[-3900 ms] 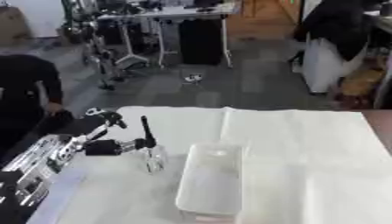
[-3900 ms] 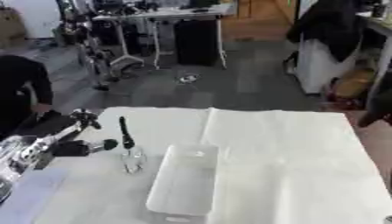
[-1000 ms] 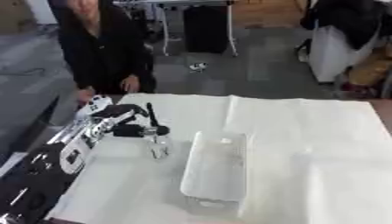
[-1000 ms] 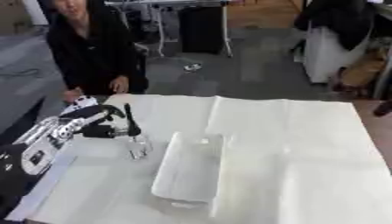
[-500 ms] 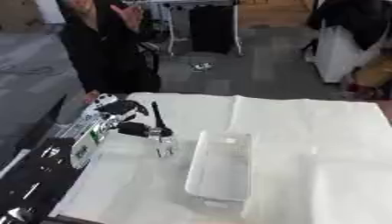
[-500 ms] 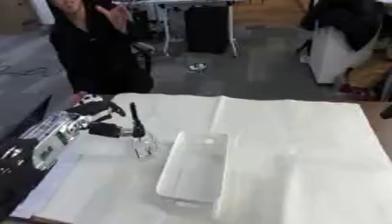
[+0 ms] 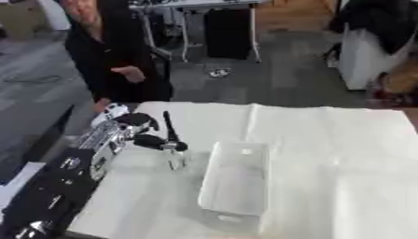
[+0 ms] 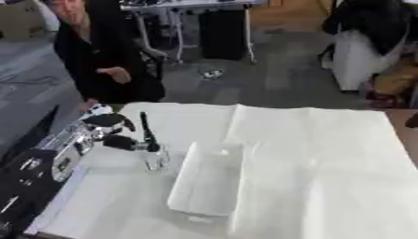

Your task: Pick up objects on the table and place them in the box.

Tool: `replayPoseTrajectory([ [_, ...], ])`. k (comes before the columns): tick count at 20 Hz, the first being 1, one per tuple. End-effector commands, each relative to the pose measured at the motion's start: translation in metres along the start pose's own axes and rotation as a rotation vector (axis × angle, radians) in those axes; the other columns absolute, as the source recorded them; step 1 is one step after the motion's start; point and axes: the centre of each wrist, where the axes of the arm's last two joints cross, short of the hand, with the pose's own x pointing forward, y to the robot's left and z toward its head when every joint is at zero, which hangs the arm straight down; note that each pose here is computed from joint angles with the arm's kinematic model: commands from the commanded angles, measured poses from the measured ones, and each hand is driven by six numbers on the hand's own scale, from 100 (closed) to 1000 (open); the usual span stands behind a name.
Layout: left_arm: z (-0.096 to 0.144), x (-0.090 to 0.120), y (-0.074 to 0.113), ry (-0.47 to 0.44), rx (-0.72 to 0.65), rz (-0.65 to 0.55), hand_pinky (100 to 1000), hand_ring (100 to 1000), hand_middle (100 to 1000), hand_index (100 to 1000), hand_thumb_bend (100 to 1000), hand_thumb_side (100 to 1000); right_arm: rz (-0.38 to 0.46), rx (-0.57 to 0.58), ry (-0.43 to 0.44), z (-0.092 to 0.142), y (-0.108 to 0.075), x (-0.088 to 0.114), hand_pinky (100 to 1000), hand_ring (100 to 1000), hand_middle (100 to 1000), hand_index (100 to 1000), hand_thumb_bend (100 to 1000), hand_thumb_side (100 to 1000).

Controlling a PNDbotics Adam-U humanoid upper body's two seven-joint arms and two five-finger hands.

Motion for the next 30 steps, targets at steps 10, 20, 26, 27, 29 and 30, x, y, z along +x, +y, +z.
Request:
replayPoseTrajectory([
  [10, -0.011, -0.008, -0.005, 0.022, 0.020, 0.140, 731, 801, 853, 877, 794, 1000, 0.002, 0.008, -0.028, -0.004, -0.001, 0.006, 376, 386, 480, 913, 431, 1000],
  [20, -0.017, -0.005, -0.014, -0.007, 0.105, 0.284, 718, 784, 824, 882, 762, 1000, -0.001, 0.008, -0.029, -0.005, 0.000, 0.006, 375, 386, 480, 913, 432, 1000],
  [26, -0.020, -0.002, -0.020, -0.019, 0.127, 0.344, 715, 778, 816, 881, 755, 1000, -0.004, 0.007, -0.030, -0.005, 0.000, 0.006, 376, 386, 480, 913, 431, 1000],
  [27, -0.020, -0.002, -0.021, -0.019, 0.126, 0.348, 717, 778, 816, 881, 756, 1000, -0.004, 0.007, -0.031, -0.005, 0.000, 0.006, 376, 386, 480, 914, 431, 1000],
  [29, -0.021, -0.002, -0.022, -0.017, 0.122, 0.350, 722, 781, 818, 881, 755, 1000, -0.005, 0.007, -0.031, -0.005, 0.000, 0.006, 375, 386, 480, 914, 431, 1000],
  [30, -0.021, -0.002, -0.023, -0.017, 0.118, 0.350, 723, 782, 818, 881, 753, 1000, -0.005, 0.007, -0.031, -0.005, 0.001, 0.006, 375, 386, 480, 913, 431, 1000],
])
